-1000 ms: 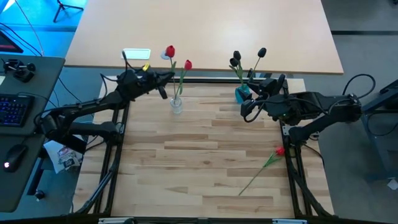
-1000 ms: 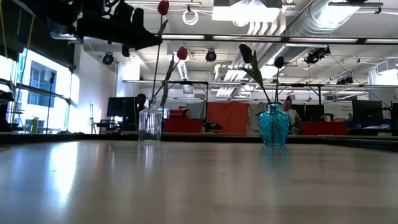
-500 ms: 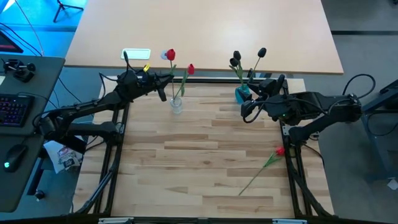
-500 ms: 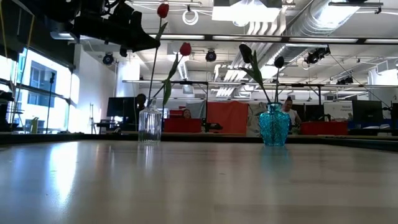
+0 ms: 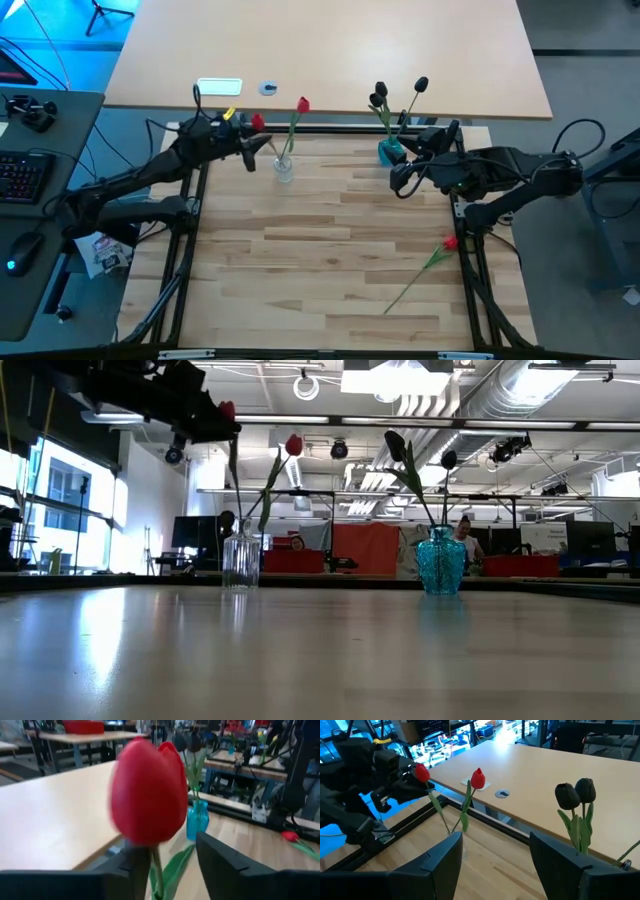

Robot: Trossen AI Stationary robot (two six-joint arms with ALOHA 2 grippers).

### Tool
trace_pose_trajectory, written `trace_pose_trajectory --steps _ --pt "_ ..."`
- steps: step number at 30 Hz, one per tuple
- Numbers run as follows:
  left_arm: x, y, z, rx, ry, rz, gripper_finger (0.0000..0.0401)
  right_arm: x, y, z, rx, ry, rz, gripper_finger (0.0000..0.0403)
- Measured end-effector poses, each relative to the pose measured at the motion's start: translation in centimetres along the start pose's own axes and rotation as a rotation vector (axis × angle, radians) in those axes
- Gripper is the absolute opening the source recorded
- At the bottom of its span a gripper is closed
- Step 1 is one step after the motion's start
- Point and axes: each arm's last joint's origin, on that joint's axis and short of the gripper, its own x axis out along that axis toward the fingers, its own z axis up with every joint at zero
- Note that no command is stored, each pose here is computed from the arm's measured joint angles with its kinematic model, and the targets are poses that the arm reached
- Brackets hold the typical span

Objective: Sort flowers into vase by color
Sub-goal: Put the left red flower into the transparent vase

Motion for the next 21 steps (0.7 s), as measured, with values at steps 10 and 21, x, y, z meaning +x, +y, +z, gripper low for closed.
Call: trace_pose_trajectory --steps 10,21 --pt "-1.2 -0.2 0.3 -0.093 0.003 -0.025 0.0209 0.0 -0.1 0.0 -0.009 0.0 -0.001 0.0227" --pt "-3.7 -0.7 2.4 -0.038 0.091 -0.051 0.0225 -0.8 -0.2 0.2 0.033 0.113 0.197 0.0227"
